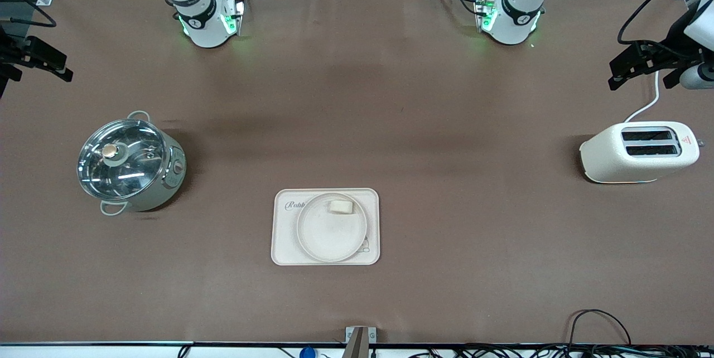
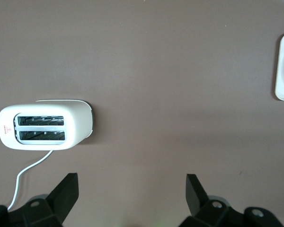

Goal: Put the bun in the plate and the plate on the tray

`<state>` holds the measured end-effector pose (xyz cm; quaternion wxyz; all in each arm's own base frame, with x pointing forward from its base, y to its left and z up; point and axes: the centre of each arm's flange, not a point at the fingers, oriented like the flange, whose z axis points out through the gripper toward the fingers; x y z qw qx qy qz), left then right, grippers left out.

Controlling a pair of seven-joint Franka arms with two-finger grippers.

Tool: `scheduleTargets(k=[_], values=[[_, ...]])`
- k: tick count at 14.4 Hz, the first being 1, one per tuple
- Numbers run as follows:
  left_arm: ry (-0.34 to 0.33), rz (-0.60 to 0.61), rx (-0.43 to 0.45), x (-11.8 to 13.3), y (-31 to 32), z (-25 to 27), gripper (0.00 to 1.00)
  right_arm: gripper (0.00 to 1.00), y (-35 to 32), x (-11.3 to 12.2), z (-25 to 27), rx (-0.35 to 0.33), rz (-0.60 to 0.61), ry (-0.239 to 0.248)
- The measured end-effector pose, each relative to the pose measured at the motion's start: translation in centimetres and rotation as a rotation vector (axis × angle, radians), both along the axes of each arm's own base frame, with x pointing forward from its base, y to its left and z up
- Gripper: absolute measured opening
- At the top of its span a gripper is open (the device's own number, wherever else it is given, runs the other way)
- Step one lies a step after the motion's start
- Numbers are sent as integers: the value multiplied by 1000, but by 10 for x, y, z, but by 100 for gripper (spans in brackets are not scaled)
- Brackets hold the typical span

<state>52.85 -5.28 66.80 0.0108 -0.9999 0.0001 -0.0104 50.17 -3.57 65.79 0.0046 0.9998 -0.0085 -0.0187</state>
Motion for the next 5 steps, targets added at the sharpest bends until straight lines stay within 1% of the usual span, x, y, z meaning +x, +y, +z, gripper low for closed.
scheduleTargets(k=[2, 5], values=[[7, -6, 1, -1, -3, -1, 100, 100, 4, -4, 6, -3, 6, -12], [12, -19, 2, -2, -11, -1, 100, 100, 6, -9, 11, -5, 10, -12]])
